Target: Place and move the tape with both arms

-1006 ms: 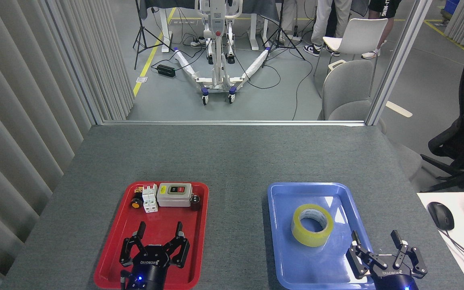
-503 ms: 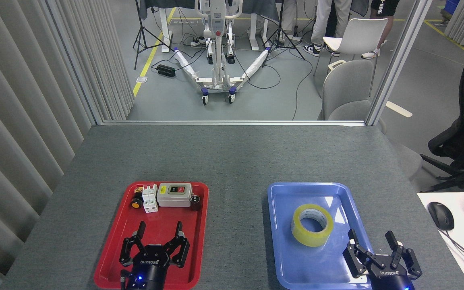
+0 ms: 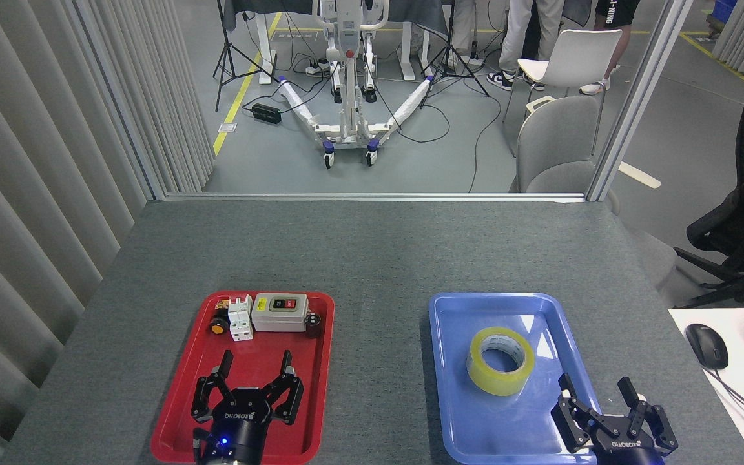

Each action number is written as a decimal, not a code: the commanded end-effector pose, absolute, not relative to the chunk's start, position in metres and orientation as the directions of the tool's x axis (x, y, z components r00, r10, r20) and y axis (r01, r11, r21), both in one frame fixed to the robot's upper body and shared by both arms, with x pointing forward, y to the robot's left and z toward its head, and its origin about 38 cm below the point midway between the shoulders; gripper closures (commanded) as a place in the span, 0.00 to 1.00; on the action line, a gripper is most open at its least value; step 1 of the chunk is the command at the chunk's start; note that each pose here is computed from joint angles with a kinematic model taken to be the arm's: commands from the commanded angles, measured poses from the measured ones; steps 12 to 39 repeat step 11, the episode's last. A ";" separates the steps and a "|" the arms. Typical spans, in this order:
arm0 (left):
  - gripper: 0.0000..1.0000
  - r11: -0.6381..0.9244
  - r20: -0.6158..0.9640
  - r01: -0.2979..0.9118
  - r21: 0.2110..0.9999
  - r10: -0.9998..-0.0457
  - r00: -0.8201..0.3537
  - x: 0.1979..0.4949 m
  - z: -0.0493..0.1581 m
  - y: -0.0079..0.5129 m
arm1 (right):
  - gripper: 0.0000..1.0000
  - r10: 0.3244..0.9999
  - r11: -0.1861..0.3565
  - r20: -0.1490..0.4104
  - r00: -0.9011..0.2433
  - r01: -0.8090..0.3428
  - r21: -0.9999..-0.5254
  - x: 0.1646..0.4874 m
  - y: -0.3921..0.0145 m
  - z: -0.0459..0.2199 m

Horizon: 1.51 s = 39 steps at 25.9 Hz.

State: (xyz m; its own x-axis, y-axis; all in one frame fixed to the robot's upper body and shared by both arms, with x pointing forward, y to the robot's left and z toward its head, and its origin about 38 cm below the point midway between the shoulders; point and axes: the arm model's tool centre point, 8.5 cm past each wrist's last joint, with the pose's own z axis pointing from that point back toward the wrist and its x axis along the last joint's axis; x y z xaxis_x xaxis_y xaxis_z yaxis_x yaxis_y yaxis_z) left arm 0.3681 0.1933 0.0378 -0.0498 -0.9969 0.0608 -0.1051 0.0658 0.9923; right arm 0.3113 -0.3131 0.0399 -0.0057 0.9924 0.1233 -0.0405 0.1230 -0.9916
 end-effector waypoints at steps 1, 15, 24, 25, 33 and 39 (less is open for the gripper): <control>0.00 0.065 0.060 -0.106 0.992 -0.997 -0.048 0.368 0.038 0.194 | 0.01 0.993 0.121 0.122 -0.006 -0.039 -0.992 0.311 -0.314 0.041; 0.00 0.064 0.060 -0.110 0.992 -0.997 -0.045 0.369 0.039 0.194 | 0.01 0.993 0.118 0.118 -0.003 -0.042 -0.992 0.311 -0.315 0.040; 0.00 0.064 0.060 -0.110 0.992 -0.997 -0.045 0.369 0.039 0.194 | 0.01 0.993 0.118 0.118 -0.003 -0.042 -0.992 0.311 -0.315 0.040; 0.00 0.064 0.060 -0.110 0.992 -0.997 -0.045 0.369 0.039 0.194 | 0.01 0.993 0.118 0.118 -0.003 -0.042 -0.992 0.311 -0.315 0.040; 0.00 0.064 0.060 -0.110 0.992 -0.997 -0.045 0.369 0.039 0.194 | 0.01 0.993 0.118 0.118 -0.003 -0.042 -0.992 0.311 -0.315 0.040; 0.00 0.064 0.060 -0.110 0.992 -0.997 -0.045 0.369 0.039 0.194 | 0.01 0.993 0.118 0.118 -0.003 -0.042 -0.992 0.311 -0.315 0.040</control>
